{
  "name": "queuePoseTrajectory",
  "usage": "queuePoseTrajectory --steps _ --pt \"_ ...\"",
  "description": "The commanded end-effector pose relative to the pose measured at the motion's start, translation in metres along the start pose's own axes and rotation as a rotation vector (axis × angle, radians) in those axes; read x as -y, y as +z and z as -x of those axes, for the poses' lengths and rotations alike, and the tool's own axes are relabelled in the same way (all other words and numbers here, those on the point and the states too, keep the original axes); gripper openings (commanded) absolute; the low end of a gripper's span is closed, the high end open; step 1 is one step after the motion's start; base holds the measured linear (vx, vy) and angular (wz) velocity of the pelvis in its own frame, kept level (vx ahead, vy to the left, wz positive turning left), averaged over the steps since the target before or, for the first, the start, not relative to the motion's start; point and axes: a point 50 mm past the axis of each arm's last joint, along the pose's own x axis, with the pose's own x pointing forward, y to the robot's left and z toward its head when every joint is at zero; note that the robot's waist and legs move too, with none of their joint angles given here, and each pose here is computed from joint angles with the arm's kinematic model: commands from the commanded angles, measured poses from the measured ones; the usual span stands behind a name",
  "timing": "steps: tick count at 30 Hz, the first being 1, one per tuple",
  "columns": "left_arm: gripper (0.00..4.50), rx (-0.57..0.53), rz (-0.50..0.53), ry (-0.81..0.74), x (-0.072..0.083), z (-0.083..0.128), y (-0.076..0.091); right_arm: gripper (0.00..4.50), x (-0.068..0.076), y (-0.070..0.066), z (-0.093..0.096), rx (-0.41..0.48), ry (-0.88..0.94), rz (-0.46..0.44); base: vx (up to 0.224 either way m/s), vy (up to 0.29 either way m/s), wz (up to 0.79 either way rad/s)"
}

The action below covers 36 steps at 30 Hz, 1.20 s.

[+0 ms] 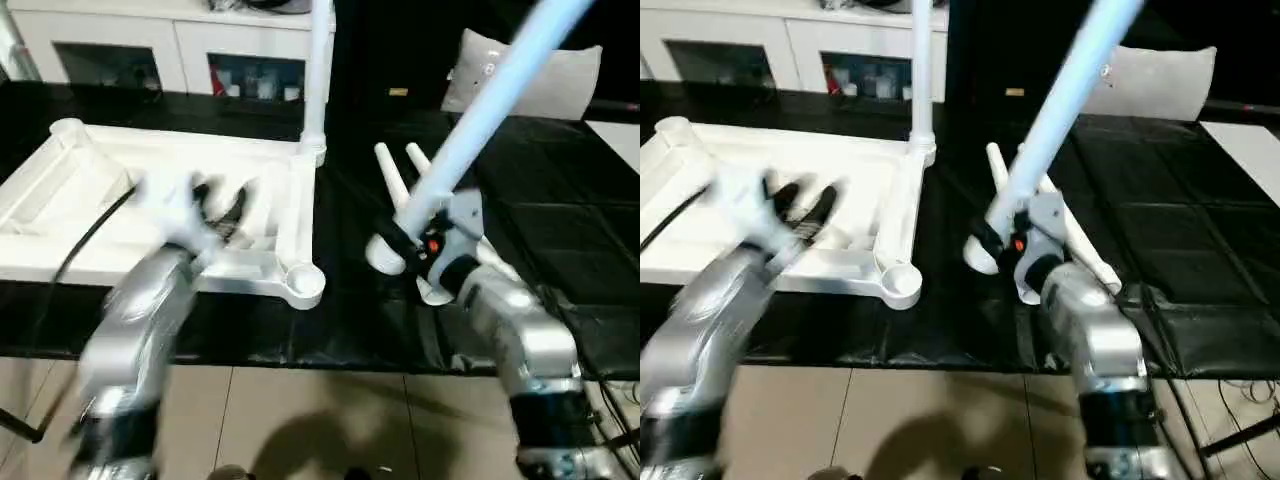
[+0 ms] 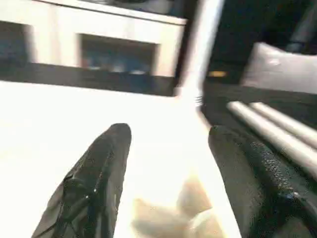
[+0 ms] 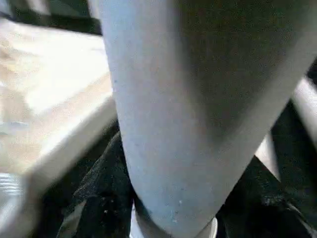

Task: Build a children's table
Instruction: Pick table leg

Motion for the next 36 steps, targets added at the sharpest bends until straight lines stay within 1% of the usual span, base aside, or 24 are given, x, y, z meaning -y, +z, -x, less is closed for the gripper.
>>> queuePoseTrajectory --steps 1,3,4,6,7,9,12,14,16,18,19,20,22,23,25,27,29,31,32,33,34,36 --pt "2.92 0.018 -0.02 0.058 -0.002 0.004 0.002 1.86 0.0 0.011 0.006 0.069 -0.036 0.048 0.0 0.0 0.0" --pt "2.92 0.022 -0.009 0.104 -0.003 0.006 -0.003 1.86 0.001 0.011 0.012 0.127 -0.046 0.017 0.0 0.0 0.0" --pt "2.92 0.022 -0.009 0.104 -0.003 0.006 -0.003 1.86 0.001 0.011 0.012 0.127 -0.046 0.017 0.0 0.0 0.0" --pt "2.92 0.008 -0.023 0.126 0.0 0.006 -0.008 1.86 0.003 0.006 0.018 0.127 -0.055 -0.06 0.0 0.0 0.0" --pt "2.92 0.008 -0.023 0.126 0.0 0.006 -0.008 1.86 0.003 0.006 0.018 0.127 -0.055 -0.06 0.0 0.0 0.0" --pt "2.92 -0.012 -0.043 0.12 0.005 0.011 -0.013 1.86 0.001 -0.001 0.024 0.113 -0.048 -0.116 0.0 0.0 0.0" --pt "2.92 -0.014 -0.044 0.116 0.006 0.013 -0.013 1.86 0.001 -0.003 0.024 0.103 -0.041 -0.13 -0.002 0.038 -0.02" --pt "2.92 -0.017 -0.051 0.123 0.004 0.017 -0.015 1.86 -0.002 -0.006 0.024 0.096 -0.03 -0.164 -0.027 0.1 0.0" --pt "2.92 -0.018 -0.056 0.14 0.0 0.015 -0.017 1.86 -0.001 -0.003 0.022 0.115 -0.062 -0.119 -0.026 0.12 0.03" --pt "2.92 -0.015 -0.057 0.147 -0.001 0.014 -0.017 1.86 0.001 -0.002 0.021 0.124 -0.076 -0.103 -0.053 0.187 0.09" --pt "2.92 -0.011 -0.049 0.148 0.0 0.011 -0.017 1.86 0.004 0.002 0.024 0.136 -0.083 -0.1 -0.061 0.156 0.07" --pt "2.92 -0.012 -0.044 0.14 0.003 0.011 -0.017 1.86 0.005 0.003 0.026 0.136 -0.073 -0.099 -0.067 0.162 0.07" --pt "2.92 -0.018 -0.051 0.12 0.008 0.012 -0.018 1.86 0.008 0.004 0.029 0.14 -0.095 -0.062 -0.056 0.127 0.03" --pt "2.92 -0.022 -0.054 0.11 0.01 0.013 -0.018 1.86 0.009 0.003 0.029 0.135 -0.109 -0.059 -0.084 0.173 0.03" --pt "2.92 -0.031 -0.053 0.099 0.011 0.015 -0.019 1.86 0.008 0.001 0.028 0.119 -0.094 -0.09 -0.106 0.156 0.06" --pt "2.92 -0.038 -0.061 0.103 0.008 0.016 -0.02 1.86 0.006 -0.002 0.025 0.107 -0.079 -0.117 -0.099 0.059 0.07" --pt "2.92 -0.042 -0.073 0.105 0.005 0.016 -0.021 1.86 0.004 -0.005 0.024 0.099 -0.086 -0.115 0.089 0.023 -0.19" --pt "2.92 -0.046 -0.093 0.107 0.002 0.016 -0.02 1.86 -0.002 -0.008 0.023 0.089 -0.073 -0.117 0.065 0.123 -0.37" --pt "2.92 -0.043 -0.097 0.095 0.004 0.016 -0.021 1.86 -0.004 -0.011 0.024 0.075 -0.063 -0.107 -0.07 0.187 0.2" --pt "2.92 -0.043 -0.097 0.095 0.004 0.016 -0.021 1.86 -0.004 -0.011 0.024 0.075 -0.063 -0.107 -0.07 0.187 0.2" --pt "2.92 -0.066 -0.111 0.085 0.007 0.017 -0.024 1.86 -0.003 -0.014 0.026 0.062 -0.07 -0.093 -0.053 0.182 0.09" --pt "2.92 -0.07 -0.118 0.078 0.008 0.019 -0.025 1.86 -0.003 -0.015 0.027 0.062 -0.059 -0.098 -0.05 0.169 0.1"
